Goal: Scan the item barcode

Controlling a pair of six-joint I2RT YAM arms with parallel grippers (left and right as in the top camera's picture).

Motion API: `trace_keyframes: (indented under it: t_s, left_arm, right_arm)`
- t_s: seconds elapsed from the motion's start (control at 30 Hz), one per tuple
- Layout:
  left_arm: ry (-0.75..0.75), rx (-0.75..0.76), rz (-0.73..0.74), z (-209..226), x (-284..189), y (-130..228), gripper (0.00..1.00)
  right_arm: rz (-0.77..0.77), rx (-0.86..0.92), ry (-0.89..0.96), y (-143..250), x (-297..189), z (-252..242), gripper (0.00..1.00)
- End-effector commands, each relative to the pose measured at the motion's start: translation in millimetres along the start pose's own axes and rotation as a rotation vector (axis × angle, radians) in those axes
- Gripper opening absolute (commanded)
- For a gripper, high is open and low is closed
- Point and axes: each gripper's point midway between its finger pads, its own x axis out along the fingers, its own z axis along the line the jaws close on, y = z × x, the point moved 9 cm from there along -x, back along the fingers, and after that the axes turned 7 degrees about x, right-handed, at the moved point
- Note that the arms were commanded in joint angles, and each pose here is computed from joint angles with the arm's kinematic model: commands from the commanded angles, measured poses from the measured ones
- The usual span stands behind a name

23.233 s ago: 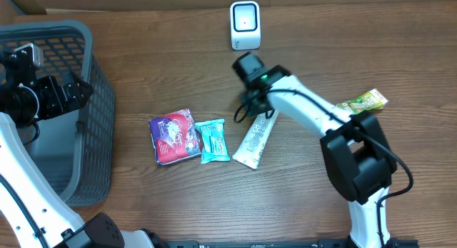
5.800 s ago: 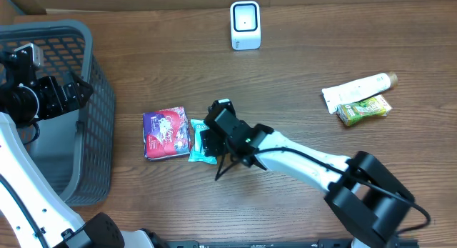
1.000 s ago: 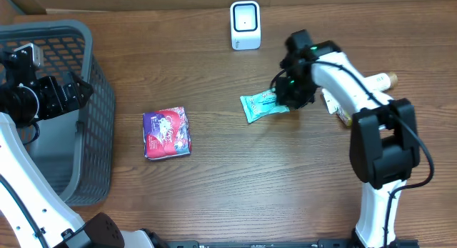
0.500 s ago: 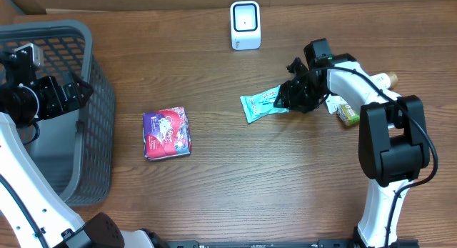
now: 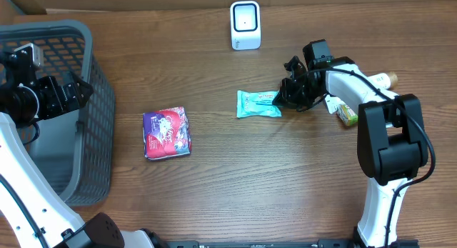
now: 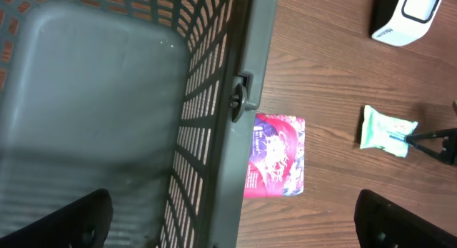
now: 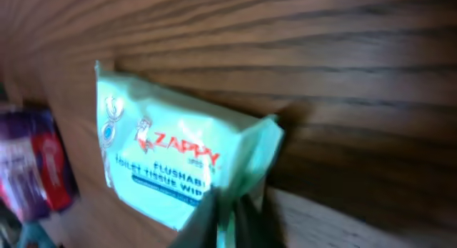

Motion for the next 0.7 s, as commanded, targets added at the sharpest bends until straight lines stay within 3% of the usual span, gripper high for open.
trace_keyframes:
  t_s: [0.0,0.3,0.67]
  left_arm:
    - [0.0,0.004,0.004,0.7,1.8,-1.0,0.99]
    - [0.0,0.003,0.004,0.8,1.8,-0.9,1.0]
    - [0.0,0.004,0.004,0.7,1.8,-1.0,1.0]
  right_arm:
    - [0.026,0.031,0.027,3.1,12.0,-7.9,0.04]
    - [0.035,0.045,0.047,1.4,1.1,-0.8,0.04]
    - [-0.148,0.022,0.225,9.0,-63.4,42.5,0.04]
